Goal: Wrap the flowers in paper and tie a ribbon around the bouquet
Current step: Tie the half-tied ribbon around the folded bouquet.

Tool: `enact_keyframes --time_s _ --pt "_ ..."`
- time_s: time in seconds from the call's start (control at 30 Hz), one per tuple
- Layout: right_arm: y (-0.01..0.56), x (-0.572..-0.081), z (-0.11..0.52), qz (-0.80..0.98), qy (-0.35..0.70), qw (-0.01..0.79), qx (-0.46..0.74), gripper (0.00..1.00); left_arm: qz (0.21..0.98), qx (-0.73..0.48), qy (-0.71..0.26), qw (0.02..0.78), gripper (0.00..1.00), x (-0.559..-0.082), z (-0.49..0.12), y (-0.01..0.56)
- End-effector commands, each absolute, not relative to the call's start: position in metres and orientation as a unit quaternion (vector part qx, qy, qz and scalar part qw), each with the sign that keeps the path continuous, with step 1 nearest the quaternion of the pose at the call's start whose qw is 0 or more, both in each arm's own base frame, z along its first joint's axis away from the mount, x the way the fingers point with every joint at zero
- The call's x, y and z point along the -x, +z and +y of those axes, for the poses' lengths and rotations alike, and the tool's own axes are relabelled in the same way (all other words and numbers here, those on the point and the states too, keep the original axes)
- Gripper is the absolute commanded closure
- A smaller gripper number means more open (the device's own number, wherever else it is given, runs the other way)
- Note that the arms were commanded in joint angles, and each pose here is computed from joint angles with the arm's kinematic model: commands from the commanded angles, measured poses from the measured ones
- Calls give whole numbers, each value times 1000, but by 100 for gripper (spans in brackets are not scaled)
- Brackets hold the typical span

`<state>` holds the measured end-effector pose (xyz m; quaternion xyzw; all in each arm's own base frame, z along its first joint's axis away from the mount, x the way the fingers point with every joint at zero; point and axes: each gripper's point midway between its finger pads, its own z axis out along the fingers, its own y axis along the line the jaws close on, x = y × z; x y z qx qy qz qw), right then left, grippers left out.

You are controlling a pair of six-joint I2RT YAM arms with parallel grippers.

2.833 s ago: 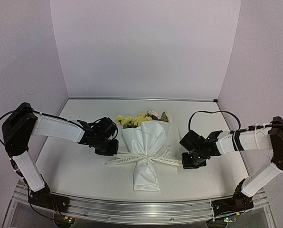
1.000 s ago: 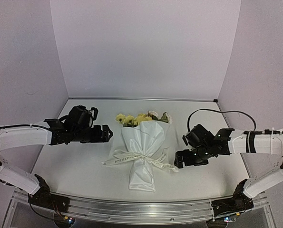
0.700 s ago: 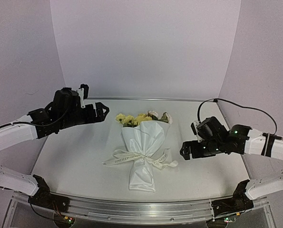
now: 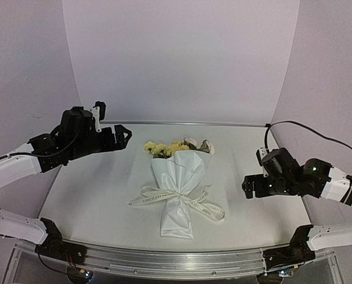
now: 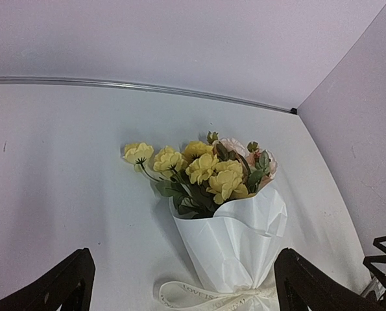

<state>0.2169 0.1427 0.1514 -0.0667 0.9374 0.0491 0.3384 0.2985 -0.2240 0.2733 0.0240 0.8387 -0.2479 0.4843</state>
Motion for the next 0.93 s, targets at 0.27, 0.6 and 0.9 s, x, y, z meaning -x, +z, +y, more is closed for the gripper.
enact_keyframes --time_s 0.27,0.6,0.9 --pt "166 -222 138 933 33 353 67 2 824 11 -223 521 0 -302 -202 295" --pt "166 -221 136 933 34 353 64 2 818 14 -221 530 0 -299 -196 300" --pt "165 -220 134 933 32 353 60 2 822 14 -219 526 0 -299 -196 296"
